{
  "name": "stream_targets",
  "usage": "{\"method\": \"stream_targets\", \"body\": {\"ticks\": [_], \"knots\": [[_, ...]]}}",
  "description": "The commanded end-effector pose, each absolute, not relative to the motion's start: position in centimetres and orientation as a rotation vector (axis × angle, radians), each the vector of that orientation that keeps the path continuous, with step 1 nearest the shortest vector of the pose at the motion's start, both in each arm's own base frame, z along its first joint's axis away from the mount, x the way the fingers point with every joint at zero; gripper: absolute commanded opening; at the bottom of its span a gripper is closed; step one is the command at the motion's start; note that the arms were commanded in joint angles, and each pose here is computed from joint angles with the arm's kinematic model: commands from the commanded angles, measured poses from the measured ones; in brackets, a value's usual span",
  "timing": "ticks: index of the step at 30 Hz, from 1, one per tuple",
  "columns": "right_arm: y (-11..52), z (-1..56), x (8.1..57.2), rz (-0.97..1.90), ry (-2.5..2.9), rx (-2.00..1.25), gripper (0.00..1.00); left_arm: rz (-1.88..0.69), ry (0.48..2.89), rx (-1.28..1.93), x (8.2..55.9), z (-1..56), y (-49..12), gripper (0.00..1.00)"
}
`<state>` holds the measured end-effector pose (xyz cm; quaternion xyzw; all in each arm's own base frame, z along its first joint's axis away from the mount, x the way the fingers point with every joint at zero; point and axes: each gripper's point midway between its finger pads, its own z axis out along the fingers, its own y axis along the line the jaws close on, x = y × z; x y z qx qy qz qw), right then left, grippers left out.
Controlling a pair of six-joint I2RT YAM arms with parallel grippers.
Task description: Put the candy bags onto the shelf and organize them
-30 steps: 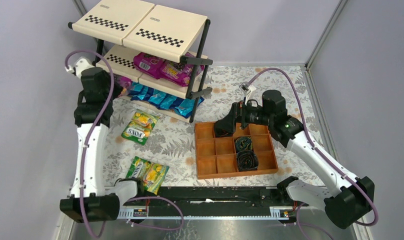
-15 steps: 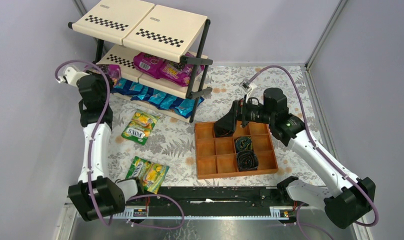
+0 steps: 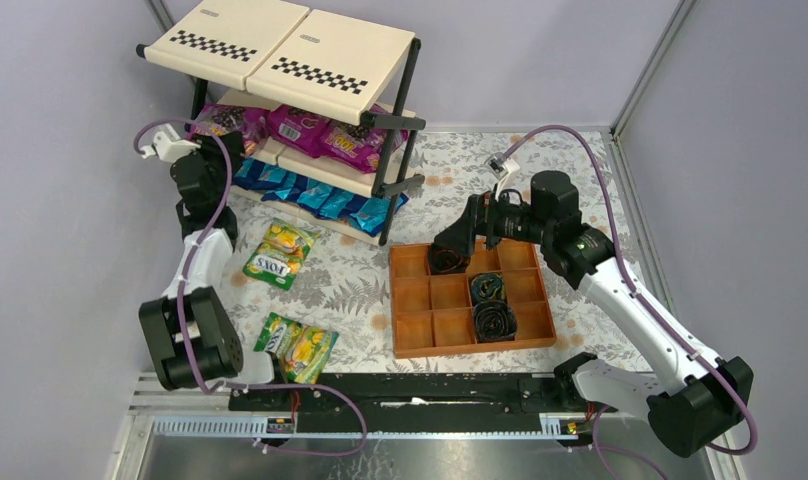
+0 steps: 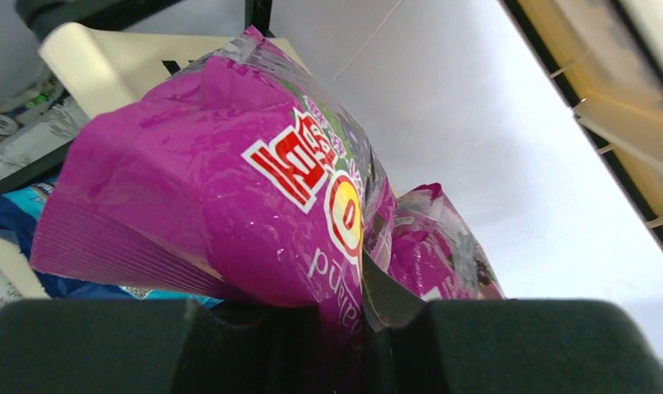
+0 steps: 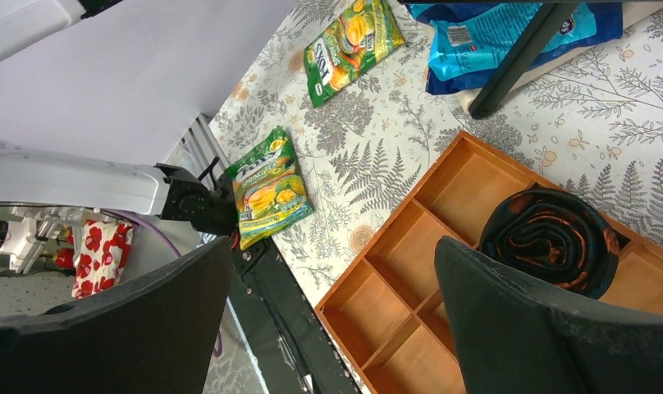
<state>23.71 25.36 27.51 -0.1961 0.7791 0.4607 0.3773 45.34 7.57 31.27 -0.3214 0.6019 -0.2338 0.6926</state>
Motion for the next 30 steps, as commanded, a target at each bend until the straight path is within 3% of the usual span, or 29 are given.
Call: {"method": "stream_targets", "body": {"ticks": [1,11,24,26,28,30], "knots": [[25.5,30.3,24.2,1.2,1.911,-0.518,1.0,-0.609,1.153,-0.471,46.6,38.9,6.4,0.19],[25.0,30.8,24.2,1.239,1.89,-0.508,1.0,-0.664,1.162,-0.549,48.3,35.6,9.2,0.25],[25.4,31.1,24.2,1.297,1.892,-0.487,1.0,-0.842,1.146,-0.494,50.7,33.0,7.7,0.3],[25.4,31.2,23.9,1.309,1.895,-0.493,1.0,-0.824,1.15,-0.507,50.3,32.4,7.8,0.38],[25.3,31.5,23.7,1.309,1.892,-0.493,1.0,-0.81,1.147,-0.541,49.8,31.7,8.2,0.53],[25.2,32.0,23.6,1.303,1.88,-0.491,1.0,-0.793,1.141,-0.592,49.1,31.1,8.6,0.82]]}}
